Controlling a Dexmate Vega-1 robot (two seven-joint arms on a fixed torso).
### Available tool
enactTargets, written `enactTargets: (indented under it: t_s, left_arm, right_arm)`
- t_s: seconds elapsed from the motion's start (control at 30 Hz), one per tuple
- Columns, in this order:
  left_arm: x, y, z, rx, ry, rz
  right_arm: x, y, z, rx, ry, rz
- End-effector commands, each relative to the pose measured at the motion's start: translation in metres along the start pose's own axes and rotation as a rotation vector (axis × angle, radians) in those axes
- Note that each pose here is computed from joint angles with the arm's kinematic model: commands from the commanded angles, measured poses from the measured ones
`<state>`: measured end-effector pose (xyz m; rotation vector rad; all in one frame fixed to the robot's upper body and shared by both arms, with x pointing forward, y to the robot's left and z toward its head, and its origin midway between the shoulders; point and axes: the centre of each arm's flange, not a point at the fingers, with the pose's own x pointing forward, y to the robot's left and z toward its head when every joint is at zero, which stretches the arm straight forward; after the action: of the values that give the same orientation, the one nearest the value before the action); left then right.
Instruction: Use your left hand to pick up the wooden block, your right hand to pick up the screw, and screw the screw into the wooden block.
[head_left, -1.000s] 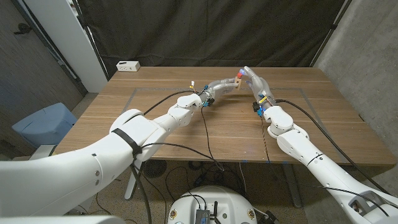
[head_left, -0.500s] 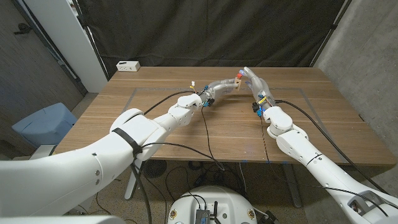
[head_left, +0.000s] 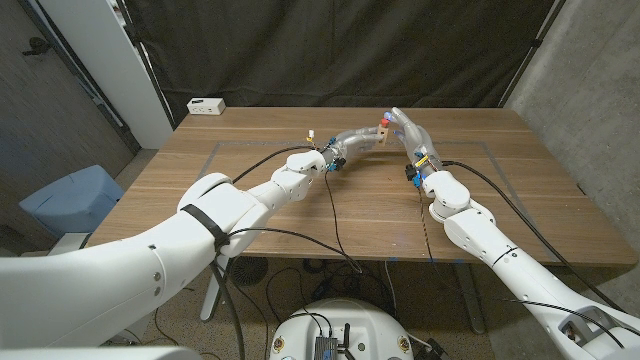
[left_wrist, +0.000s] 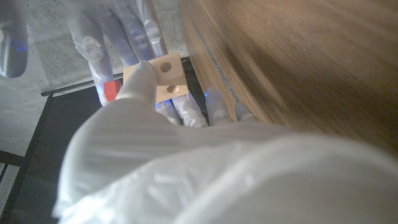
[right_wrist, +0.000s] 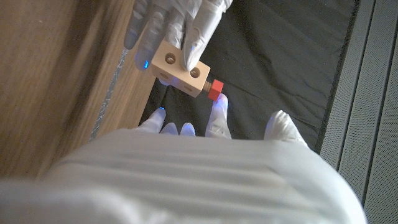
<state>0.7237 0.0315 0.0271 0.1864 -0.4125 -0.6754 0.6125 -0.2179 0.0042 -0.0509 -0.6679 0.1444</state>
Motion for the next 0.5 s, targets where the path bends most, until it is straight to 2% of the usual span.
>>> enactTargets:
  t_s: [0.03, 0.5]
  left_arm:
    - [-0.0009, 0.0005, 0.0006, 0.004, -0.007, -0.003]
    - [-0.0032, -0.0026, 0.0001, 0.006, -0.031, -0.019]
  right_arm:
    - [-0.0012, 0.0018, -0.0032, 0.007, 0.007, -0.003]
    - [-0.0049, -0.0001, -0.0042, 0.006, 0.002, -0.017]
